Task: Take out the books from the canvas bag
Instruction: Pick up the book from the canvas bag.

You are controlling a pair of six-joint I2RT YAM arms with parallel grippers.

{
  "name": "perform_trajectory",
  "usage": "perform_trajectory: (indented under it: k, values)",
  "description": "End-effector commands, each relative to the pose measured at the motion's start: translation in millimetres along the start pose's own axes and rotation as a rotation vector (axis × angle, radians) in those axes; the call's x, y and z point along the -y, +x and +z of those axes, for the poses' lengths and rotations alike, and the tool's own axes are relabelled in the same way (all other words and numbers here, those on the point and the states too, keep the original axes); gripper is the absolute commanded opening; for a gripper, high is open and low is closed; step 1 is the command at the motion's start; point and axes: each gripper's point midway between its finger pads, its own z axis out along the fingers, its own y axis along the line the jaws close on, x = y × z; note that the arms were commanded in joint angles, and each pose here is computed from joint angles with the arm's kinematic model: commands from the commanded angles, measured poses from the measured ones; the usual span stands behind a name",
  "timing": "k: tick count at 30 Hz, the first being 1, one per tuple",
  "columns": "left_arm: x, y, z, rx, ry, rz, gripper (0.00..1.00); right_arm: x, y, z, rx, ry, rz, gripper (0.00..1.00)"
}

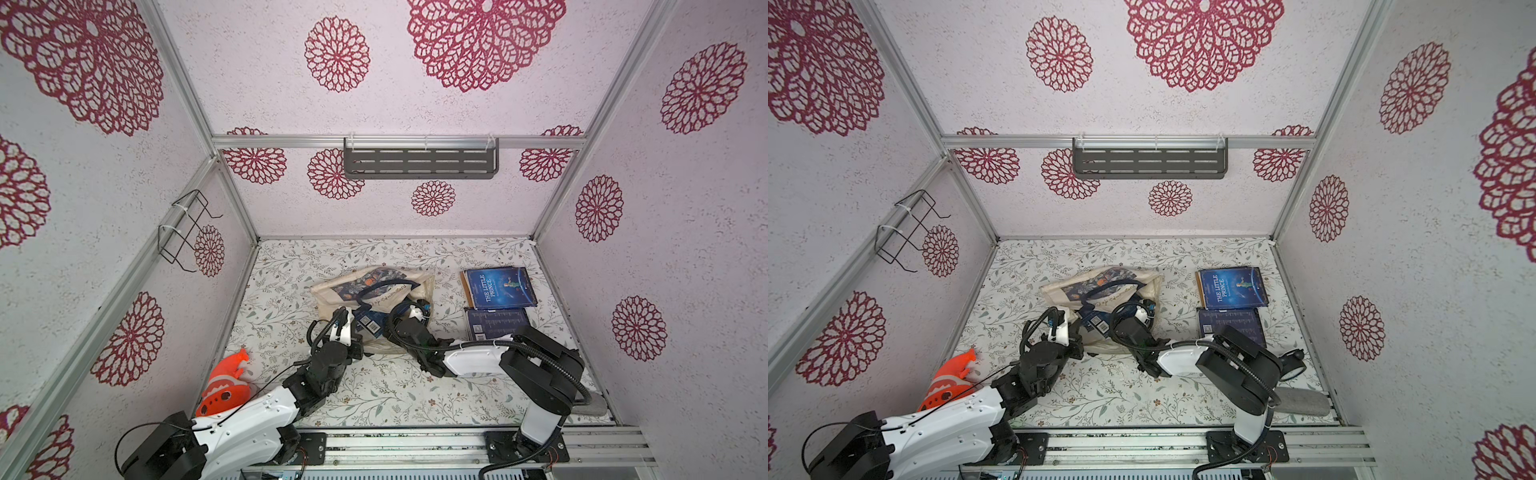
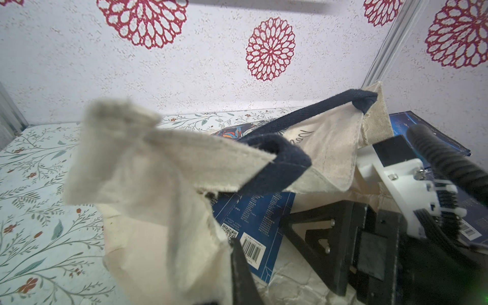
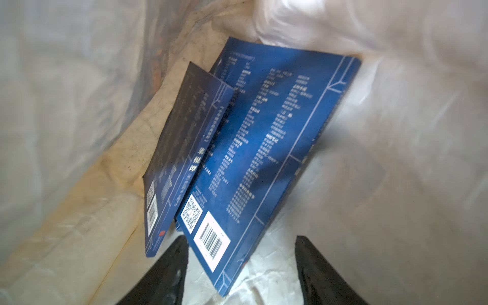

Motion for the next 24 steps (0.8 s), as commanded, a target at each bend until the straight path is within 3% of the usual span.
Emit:
perform_trajectory:
  k: [1, 10, 17, 24]
  values:
    - [18.2, -21.6, -2.8, 0.064, 0.073, -0.028, 0.00, -8.7, -6.4, -1.8, -0.017, -0.017, 0.069, 0.69]
    - [17.8, -22.3, -4.1, 0.065, 0.076, -0.031, 0.00, -18.9, -9.8, 24.4, -0.101, -0.100, 0.136, 0.69]
    - [19.6, -22.2, -3.1, 0.063, 0.082, -0.031, 0.00, -34.3, -19.5, 26.7, -0.062, -0.173, 0.071, 0.58]
    - [21.5, -19.2, -0.9, 0.051, 0.086, -0.028, 0.00, -60.6, -29.6, 25.0, -0.025, -0.283, 0.046, 0.36]
